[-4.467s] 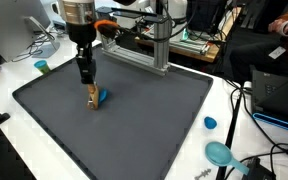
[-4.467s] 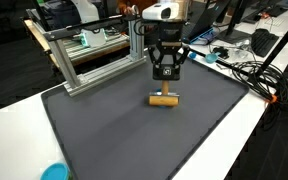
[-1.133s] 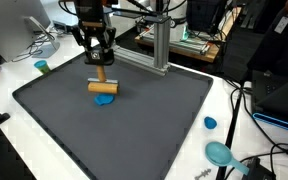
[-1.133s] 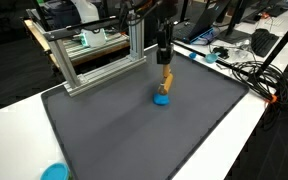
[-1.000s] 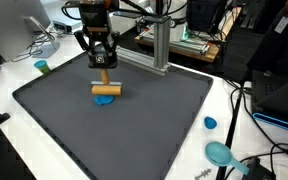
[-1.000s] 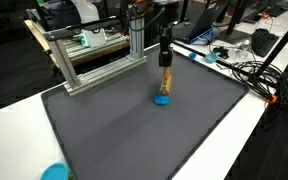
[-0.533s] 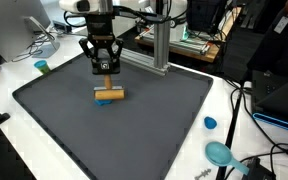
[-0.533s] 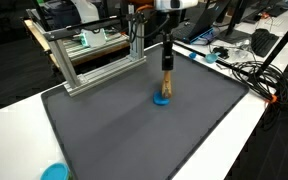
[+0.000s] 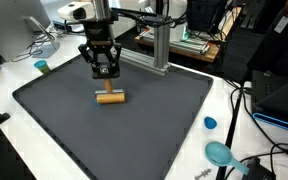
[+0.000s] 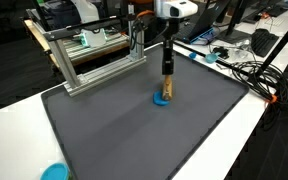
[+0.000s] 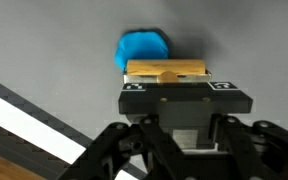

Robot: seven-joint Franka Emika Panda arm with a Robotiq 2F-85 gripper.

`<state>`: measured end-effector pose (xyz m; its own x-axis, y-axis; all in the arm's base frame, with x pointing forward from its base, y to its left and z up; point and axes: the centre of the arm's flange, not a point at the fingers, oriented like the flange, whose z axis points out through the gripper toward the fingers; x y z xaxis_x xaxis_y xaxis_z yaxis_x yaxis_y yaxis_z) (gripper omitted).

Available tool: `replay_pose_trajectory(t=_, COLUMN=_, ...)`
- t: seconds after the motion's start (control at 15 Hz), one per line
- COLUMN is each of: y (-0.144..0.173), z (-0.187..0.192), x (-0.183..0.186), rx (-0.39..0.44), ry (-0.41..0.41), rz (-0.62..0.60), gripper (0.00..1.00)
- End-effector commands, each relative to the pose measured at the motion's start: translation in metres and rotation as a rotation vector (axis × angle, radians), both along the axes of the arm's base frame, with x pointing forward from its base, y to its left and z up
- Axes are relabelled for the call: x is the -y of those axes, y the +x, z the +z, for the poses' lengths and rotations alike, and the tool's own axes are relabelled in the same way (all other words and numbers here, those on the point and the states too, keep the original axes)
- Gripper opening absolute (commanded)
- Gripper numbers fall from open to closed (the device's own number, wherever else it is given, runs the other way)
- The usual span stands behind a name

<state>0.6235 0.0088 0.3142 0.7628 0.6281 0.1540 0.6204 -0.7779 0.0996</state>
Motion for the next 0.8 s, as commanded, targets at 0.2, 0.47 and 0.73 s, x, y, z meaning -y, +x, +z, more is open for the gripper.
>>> replay_pose_trajectory(t=0.2, y=0.02, z=0.012, x=0.041, rx=-0.035, ry=0.07, rz=0.035, gripper=0.22)
replay_pose_trajectory(t=0.47, y=0.025, z=-0.002, x=0.055, rx=-0.047, ry=0.088, rz=0.014, gripper=0.22)
replay_pose_trajectory(t=0.73, y=0.018, z=0.0, x=0.047, rx=-0.042, ry=0.072, rz=0.003, gripper=0.47)
